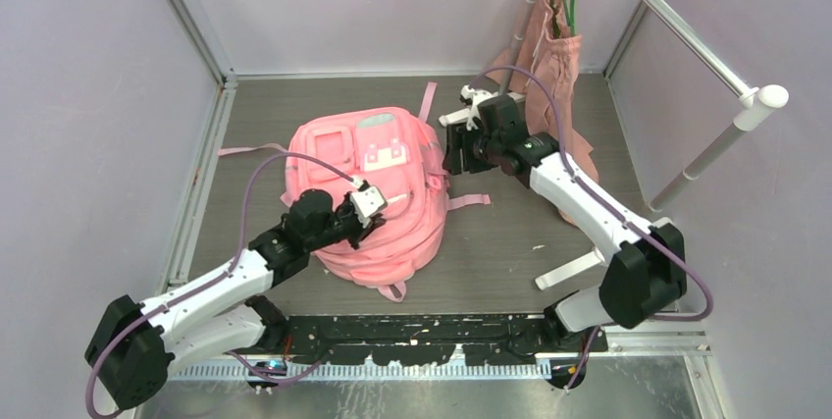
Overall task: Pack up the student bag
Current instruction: Zip the student bag at the center of the board, then reset both arms
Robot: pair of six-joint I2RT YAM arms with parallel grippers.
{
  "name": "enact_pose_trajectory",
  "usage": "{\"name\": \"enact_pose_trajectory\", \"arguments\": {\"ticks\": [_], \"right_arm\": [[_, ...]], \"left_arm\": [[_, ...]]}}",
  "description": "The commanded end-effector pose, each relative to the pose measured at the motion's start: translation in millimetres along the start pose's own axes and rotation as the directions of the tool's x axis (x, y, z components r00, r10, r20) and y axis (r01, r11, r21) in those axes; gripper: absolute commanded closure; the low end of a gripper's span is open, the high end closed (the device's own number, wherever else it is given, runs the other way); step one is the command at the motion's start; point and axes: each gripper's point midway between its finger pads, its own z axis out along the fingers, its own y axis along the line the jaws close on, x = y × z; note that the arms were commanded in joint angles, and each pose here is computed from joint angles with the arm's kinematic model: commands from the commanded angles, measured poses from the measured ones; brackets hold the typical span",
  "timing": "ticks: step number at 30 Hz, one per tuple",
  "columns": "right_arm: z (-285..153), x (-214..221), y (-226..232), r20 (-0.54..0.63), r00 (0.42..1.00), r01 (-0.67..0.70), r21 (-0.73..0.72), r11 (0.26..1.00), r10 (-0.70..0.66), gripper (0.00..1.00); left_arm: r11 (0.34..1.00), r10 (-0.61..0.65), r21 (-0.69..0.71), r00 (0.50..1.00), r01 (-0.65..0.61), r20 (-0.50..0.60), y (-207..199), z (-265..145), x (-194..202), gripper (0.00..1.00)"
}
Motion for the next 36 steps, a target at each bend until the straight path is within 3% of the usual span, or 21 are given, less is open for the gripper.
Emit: {"name": "enact_pose_trajectory", "arguments": {"ticks": [1,2,6,8,9,13,17,20,25,28,36], "right_arm": [[-23.1,-18.3,0.7,0.130,0.987,-0.097,0.024,0.995,0.093,0.33],[-25.9,-16.5,-2.1,0.138,0.985,-0.110,0.041,0.993,0.104,0.31],[-43.1,-14.5,-25.2,0.191,0.971,-0.175,0.169,0.970,0.142,0.22],[-55.0,-12.0,-31.3,0.216,0.963,-0.205,0.200,0.958,0.161,0.20],[-60.9,-9.7,-32.3,0.228,0.959,-0.214,0.204,0.955,0.166,0.18],[-86.3,0.6,-34.5,0.271,0.945,-0.241,0.203,0.949,0.182,0.09],[-106.0,8.7,-41.8,0.290,0.939,-0.261,0.240,0.935,0.188,0.02],[-119.6,5.7,-53.5,0.350,0.917,-0.300,0.287,0.910,0.192,0.00],[-141.2,0.5,-69.0,0.471,0.856,-0.391,0.321,0.862,0.213,0.00],[-149.9,-2.2,-69.0,0.521,0.821,-0.428,0.291,0.856,0.233,0.00],[-163.7,-4.0,-74.9,0.561,0.793,-0.464,0.303,0.833,0.238,0.00]], "left_arm": [[0.997,-0.075,0.010,0.993,0.075,0.091,-5.6,-8.7,-26.0,0.72],[0.995,-0.098,-0.023,0.990,0.101,0.102,-0.2,-10.9,-30.4,0.60],[0.977,-0.135,-0.145,0.978,0.159,0.157,21.4,-26.7,-51.1,0.31],[0.919,-0.228,-0.282,0.954,0.276,0.193,46.2,-42.1,-63.3,0.11],[0.887,-0.263,-0.338,0.946,0.315,0.192,56.8,-51.0,-68.1,0.05],[0.811,-0.378,-0.450,0.922,0.374,0.085,79.7,-78.3,-81.0,0.01],[0.706,-0.538,-0.545,0.843,0.452,0.001,104.4,-97.2,-91.6,0.00],[0.677,-0.608,-0.564,0.791,0.473,-0.067,104.8,-93.8,-88.1,0.00],[0.574,-0.669,-0.618,0.743,0.537,0.024,112.1,-95.9,-85.5,0.00],[0.569,-0.659,-0.617,0.750,0.544,0.054,110.3,-102.8,-83.4,0.01],[0.570,-0.662,-0.572,0.742,0.590,0.105,95.4,-117.4,-81.6,0.03]]}}
